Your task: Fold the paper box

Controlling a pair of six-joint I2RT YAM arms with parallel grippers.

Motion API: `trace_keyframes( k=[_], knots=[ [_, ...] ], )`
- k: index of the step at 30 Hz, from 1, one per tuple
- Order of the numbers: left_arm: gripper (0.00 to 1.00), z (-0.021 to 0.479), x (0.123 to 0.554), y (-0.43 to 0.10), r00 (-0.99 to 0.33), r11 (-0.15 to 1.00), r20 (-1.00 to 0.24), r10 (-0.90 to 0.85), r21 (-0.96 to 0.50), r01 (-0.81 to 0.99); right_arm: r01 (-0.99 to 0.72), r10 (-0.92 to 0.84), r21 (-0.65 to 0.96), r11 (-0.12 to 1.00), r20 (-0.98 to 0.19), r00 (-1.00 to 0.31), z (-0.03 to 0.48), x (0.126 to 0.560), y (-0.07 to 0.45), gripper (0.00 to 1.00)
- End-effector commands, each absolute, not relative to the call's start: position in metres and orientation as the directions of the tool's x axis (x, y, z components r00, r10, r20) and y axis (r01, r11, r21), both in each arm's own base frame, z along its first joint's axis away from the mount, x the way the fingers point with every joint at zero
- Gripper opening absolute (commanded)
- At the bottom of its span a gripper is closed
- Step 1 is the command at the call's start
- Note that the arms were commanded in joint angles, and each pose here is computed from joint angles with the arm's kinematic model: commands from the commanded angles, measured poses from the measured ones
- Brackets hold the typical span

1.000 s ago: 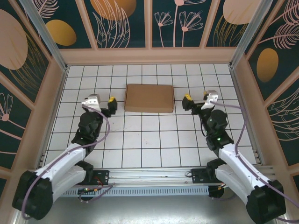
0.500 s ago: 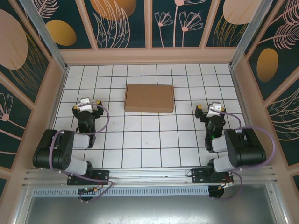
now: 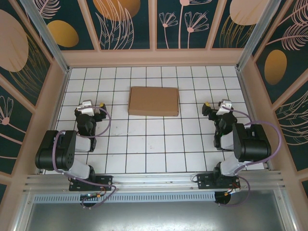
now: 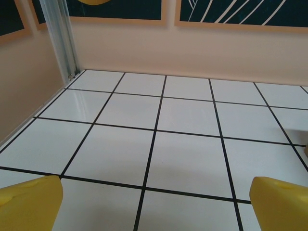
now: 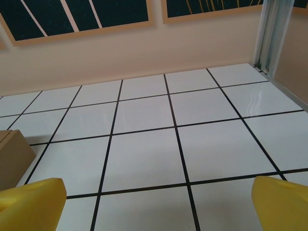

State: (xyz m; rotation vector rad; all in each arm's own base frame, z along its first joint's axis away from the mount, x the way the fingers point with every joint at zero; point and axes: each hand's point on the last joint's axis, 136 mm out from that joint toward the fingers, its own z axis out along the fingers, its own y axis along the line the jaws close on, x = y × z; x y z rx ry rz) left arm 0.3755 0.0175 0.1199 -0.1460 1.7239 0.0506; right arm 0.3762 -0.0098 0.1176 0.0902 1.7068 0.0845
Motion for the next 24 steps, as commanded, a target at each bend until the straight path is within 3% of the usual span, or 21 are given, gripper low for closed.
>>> trace_keyframes(
  k=[1, 24],
  knots=[
    [0.99, 0.1337, 0.3796, 0.0169, -0.100, 0.992, -0.992, -0.071, -0.060, -0.113, 0.004, 0.108, 0.109, 0.994, -0.988, -0.113, 0.1253, 0.3763, -0.0066, 0.99],
    [0.99, 0.1358, 0.3777, 0.0185, -0.089, 0.991, -0.993, -0.073, -0.061, -0.121, 0.022, 0.091, 0.090, 0.996, -0.991, -0.095, 0.1272, 0.3728, -0.0046, 0.99]
  ],
)
